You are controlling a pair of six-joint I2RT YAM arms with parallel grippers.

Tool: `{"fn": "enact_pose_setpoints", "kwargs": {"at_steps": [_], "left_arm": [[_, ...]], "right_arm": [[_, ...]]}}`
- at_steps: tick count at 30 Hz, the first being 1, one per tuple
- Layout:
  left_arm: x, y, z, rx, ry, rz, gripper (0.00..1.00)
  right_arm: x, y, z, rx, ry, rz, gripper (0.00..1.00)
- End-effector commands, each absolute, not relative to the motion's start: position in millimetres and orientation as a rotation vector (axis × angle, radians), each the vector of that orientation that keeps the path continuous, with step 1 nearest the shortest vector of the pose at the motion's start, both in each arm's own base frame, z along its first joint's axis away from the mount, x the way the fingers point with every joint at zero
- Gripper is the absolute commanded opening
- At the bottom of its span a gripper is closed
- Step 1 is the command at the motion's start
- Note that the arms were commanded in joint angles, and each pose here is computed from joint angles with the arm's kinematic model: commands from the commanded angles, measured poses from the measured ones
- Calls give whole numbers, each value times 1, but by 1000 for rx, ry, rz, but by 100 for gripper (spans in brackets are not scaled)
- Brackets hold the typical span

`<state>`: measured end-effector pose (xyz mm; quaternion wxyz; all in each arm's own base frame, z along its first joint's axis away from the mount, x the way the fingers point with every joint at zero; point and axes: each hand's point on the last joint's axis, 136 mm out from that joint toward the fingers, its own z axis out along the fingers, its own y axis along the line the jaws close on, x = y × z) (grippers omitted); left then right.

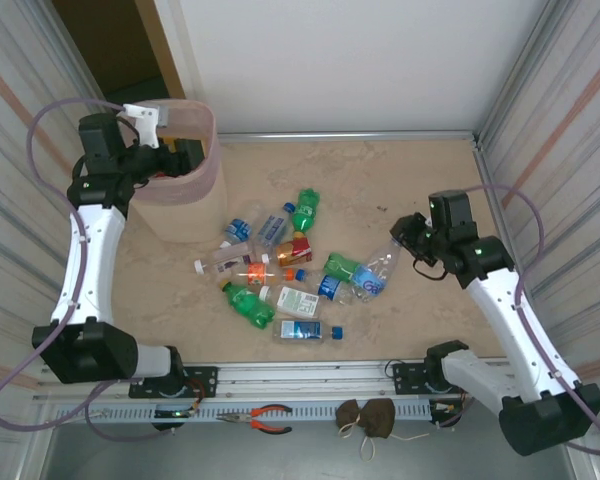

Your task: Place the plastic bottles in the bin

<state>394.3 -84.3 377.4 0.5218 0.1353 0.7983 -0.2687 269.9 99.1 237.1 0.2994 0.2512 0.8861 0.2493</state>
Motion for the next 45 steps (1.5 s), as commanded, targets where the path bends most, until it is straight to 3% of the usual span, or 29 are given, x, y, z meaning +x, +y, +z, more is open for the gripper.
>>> {"fn": "enact_pose_setpoints", "kwargs": {"at_steps": [1,12,22,37,45], "left_arm": [[374,-114,402,419,1822,-720,75],[321,-217,406,677,1799,-861,77],[267,-314,362,881,1893,-1037,79],[229,-375,296,1051,2026,-1158,81],[225,-385,288,1082,2000,-1131,70]], "right_arm": [[279,106,258,534,2341,571,22],[304,164,337,257,2150,725,21],[309,185,369,172,2063,804,21],[304,190,384,152,2025,859,22],[303,193,389,155,2017,886,21]]}}
